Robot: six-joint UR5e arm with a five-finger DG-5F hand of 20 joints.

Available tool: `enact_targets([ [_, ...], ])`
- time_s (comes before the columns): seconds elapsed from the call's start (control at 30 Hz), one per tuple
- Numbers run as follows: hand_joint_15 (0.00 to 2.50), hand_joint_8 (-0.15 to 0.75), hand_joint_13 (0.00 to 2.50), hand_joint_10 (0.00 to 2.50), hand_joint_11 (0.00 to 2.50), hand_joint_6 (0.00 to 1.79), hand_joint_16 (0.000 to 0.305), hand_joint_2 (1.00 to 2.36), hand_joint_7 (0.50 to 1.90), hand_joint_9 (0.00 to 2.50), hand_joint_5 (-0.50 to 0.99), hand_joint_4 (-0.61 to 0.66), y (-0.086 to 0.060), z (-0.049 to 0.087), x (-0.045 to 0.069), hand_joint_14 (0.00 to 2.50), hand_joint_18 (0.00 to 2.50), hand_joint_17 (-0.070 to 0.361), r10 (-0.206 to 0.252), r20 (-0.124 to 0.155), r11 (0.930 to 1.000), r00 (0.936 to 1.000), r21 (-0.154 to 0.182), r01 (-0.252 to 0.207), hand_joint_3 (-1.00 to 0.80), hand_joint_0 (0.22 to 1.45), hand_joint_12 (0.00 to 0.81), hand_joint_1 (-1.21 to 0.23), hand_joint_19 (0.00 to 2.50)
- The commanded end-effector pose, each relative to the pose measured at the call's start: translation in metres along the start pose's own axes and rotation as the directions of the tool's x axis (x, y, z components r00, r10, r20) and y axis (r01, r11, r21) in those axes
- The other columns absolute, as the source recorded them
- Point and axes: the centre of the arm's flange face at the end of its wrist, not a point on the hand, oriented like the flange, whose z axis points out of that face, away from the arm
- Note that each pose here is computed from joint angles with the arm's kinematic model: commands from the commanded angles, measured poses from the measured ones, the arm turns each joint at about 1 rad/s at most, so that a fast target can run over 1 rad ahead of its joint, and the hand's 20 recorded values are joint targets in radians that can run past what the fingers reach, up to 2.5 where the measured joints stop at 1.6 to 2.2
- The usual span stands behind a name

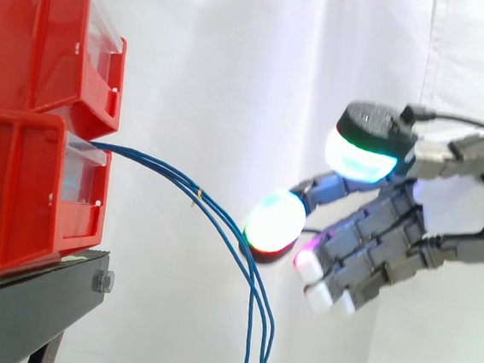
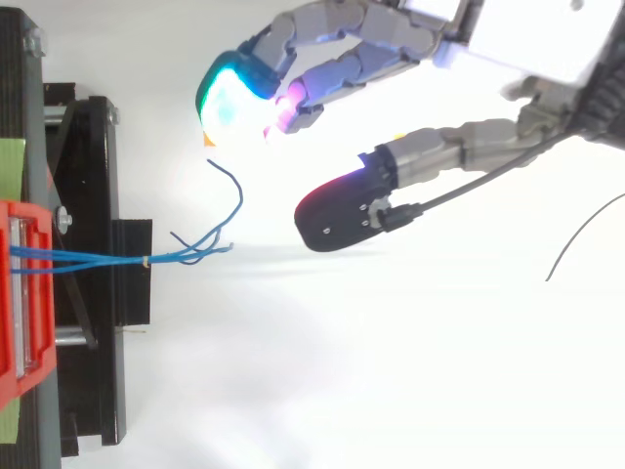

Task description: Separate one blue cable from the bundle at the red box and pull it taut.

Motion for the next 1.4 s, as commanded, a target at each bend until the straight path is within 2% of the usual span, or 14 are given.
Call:
enact_targets([
  [0.0,0.42,0.266,0.62,0.02,0.56,0.50,0.032,1.00,0.81,0.67,-0.20,0.09,-0.013,0.006,0.007,0.01,0.40,0.071,0.007,-0.007,0.9999,1.0000,0.012,-0.007,-0.50,0.50,0.298,-0.66,0.44],
  [0.17,0.42,0.268,0.63,0.02,0.56,0.50,0.031,1.00,0.81,0.68,-0.20,0.09,-0.012,0.007,0.008,0.02,0.40,0.071,0.008,-0.002,1.0000,1.0000,0.000,-0.008,-0.50,0.50,0.299,-0.65,0.44],
  [0.33,0.42,0.269,0.63,0.02,0.57,0.50,0.032,1.00,0.81,0.68,-0.20,0.09,-0.034,0.016,0.019,0.02,0.40,0.071,0.002,-0.019,0.9996,0.9998,0.028,-0.001,-0.50,0.50,0.299,-0.65,0.44],
  [0.5,0.42,0.269,0.64,0.02,0.57,0.50,0.032,1.00,0.81,0.69,-0.20,0.10,-0.022,0.025,0.027,0.01,0.41,0.071,0.052,-0.038,0.9979,0.9979,-0.037,-0.053,-0.50,0.50,0.300,-0.65,0.45],
  [0.57,0.42,0.272,0.64,0.02,0.57,0.50,0.032,1.00,0.81,0.69,-0.20,0.10,-0.026,0.028,0.031,0.01,0.41,0.071,0.051,-0.041,0.9979,0.9978,-0.038,-0.053,-0.50,0.50,0.299,-0.65,0.45],
  [0.6,0.43,0.271,0.64,0.02,0.56,0.50,0.032,1.00,0.81,0.69,-0.20,0.10,-0.029,0.034,0.036,0.02,0.41,0.071,0.054,-0.051,0.9975,0.9972,-0.043,-0.057,-0.50,0.50,0.298,-0.65,0.45],
  [0.67,0.42,0.274,0.65,0.02,0.56,0.50,0.032,1.00,0.81,0.70,-0.20,0.10,-0.033,0.036,0.041,0.01,0.41,0.071,0.061,-0.072,0.9968,0.9955,-0.047,-0.064,-0.50,0.50,0.300,-0.65,0.46],
  [0.8,0.43,0.276,0.66,0.02,0.57,0.50,0.032,1.00,0.81,0.70,-0.19,0.10,-0.030,0.037,0.044,0.01,0.42,0.071,0.088,-0.088,0.9938,0.9922,-0.060,-0.094,-0.50,0.50,0.303,-0.64,0.46],
  [0.97,0.43,0.275,0.68,0.02,0.56,0.50,0.032,1.00,0.82,0.71,-0.19,0.11,-0.027,0.038,0.046,0.02,0.43,0.072,0.095,-0.089,0.9916,0.9914,-0.080,-0.102,-0.50,0.50,0.302,-0.64,0.47],
  [1.1,0.44,0.278,0.70,0.02,0.57,0.50,0.032,1.00,0.83,0.73,-0.18,0.11,-0.027,0.038,0.048,0.02,0.45,0.072,0.101,-0.109,0.9903,0.9889,-0.084,-0.110,-0.50,0.51,0.301,-0.64,0.47],
  [1.13,0.45,0.278,0.71,0.02,0.57,0.50,0.032,1.00,0.83,0.73,-0.18,0.11,-0.025,0.038,0.049,0.02,0.46,0.072,0.117,-0.117,0.9879,0.9863,-0.089,-0.127,-0.50,0.51,0.302,-0.64,0.48],
  [1.37,0.45,0.280,0.74,0.02,0.58,0.50,0.031,1.00,0.86,0.76,-0.16,0.12,-0.019,0.039,0.056,0.02,0.48,0.070,0.152,-0.128,0.9797,0.9802,-0.112,-0.166,-0.50,0.52,0.301,-0.65,0.49],
])
